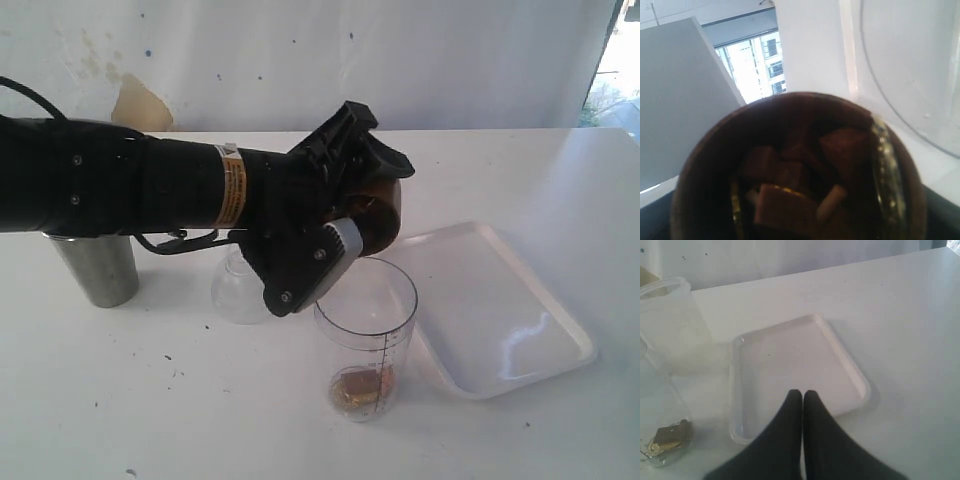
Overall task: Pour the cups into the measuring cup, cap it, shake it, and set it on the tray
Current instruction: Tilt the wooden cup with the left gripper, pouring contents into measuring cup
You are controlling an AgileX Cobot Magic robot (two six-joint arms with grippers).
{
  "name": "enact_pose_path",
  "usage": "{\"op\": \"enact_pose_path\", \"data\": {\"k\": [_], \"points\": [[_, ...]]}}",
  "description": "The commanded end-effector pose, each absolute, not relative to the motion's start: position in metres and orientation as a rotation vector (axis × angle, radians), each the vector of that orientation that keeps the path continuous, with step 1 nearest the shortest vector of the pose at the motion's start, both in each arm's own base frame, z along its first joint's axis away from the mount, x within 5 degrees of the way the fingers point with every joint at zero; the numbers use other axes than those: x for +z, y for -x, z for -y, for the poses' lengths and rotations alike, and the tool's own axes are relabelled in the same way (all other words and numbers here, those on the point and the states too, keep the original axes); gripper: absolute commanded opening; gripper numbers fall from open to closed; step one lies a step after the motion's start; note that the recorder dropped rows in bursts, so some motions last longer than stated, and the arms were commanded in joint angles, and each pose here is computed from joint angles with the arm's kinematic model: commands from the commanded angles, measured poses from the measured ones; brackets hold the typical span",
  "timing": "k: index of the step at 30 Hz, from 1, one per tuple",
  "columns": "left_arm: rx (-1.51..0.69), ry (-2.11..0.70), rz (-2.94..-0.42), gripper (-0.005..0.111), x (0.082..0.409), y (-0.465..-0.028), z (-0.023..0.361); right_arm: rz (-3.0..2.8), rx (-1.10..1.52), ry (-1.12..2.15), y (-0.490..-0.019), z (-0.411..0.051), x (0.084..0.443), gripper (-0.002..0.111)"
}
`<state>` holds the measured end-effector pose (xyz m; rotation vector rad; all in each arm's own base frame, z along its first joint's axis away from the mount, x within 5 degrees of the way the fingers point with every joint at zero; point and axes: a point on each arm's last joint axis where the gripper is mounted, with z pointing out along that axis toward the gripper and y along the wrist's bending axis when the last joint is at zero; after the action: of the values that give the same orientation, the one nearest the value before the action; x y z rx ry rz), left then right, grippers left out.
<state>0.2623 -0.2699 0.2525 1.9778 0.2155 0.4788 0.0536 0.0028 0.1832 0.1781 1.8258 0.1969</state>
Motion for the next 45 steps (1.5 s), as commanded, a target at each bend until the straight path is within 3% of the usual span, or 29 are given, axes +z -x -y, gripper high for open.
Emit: {"op": "enact_pose_path", "data": {"k": [1, 11, 26, 38, 45], "points": [[0.382, -1.845, -0.318, 0.0, 0.264, -0.261, 0.275, -1.822, 0.185, -0.182, -0.053, -0.002, 0.182, 0.0], [0.339, -1.815, -0.386, 0.0, 0.265, -0.262, 0.275, -1.822, 0.185, -0.182, -0.053, -0.002, 0.182, 0.0], [0.514, -1.906, -0.041, 0.0, 0.263, -0.249, 0.285, -1.822, 0.185, -0.182, -0.053, -0.002, 0.182, 0.0], [0.586, -1.945, 0.0, 0.0, 0.26, -0.252, 0.283, -1.822, 0.185, -0.182, -0.053, -0.002, 0.182, 0.0], [0.734, -1.961, 0.218, 0.0, 0.26, -0.252, 0.283, -1.822, 0.185, -0.182, -0.053, -0.002, 0.182, 0.0]]}}
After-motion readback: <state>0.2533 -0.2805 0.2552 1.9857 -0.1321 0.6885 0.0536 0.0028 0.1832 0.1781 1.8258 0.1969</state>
